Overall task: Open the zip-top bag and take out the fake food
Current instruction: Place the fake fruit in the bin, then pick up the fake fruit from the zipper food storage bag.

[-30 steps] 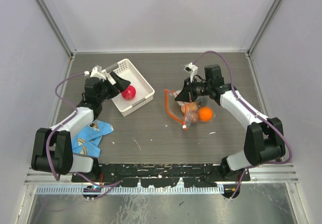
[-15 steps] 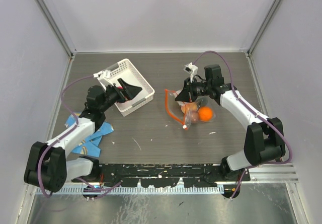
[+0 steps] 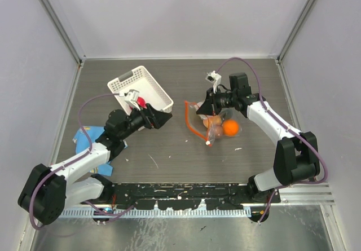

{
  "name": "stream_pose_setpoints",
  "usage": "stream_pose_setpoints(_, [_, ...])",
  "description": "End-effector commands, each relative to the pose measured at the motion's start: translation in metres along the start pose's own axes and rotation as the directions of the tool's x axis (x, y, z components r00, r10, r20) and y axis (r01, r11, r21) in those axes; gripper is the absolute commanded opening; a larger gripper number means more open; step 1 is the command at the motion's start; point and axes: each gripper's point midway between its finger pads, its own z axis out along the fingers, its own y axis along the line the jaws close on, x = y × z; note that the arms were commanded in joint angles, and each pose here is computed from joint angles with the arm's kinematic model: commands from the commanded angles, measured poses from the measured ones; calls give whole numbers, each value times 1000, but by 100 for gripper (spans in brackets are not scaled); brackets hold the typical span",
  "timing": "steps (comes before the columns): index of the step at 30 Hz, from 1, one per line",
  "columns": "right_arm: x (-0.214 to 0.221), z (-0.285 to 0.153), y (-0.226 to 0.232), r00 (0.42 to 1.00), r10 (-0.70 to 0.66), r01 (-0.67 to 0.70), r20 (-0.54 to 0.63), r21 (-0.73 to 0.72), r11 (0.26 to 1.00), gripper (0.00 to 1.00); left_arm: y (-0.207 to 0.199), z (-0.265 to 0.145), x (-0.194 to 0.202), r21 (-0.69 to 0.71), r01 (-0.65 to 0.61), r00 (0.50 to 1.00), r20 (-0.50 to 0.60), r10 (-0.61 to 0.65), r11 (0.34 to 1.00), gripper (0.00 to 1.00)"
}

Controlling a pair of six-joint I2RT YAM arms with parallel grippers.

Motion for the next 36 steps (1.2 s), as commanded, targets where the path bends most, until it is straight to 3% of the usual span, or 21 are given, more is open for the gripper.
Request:
stream_pose_setpoints(1, [-26, -6, 9, 996, -80, 82, 49, -29, 996, 1, -22, 0, -8, 66, -81, 994, 74, 76, 995, 89])
stream_pose_setpoints(20, [-24, -6, 10, 995, -86, 88, 40, -44, 995, 1, -47, 14, 47, 98, -248, 969, 34, 245, 964, 88])
stream_pose_setpoints(36, [-23, -5, 12, 996, -89, 91, 29, -59, 994, 1, -66, 21, 65, 147, -382, 924, 46, 380, 912, 88])
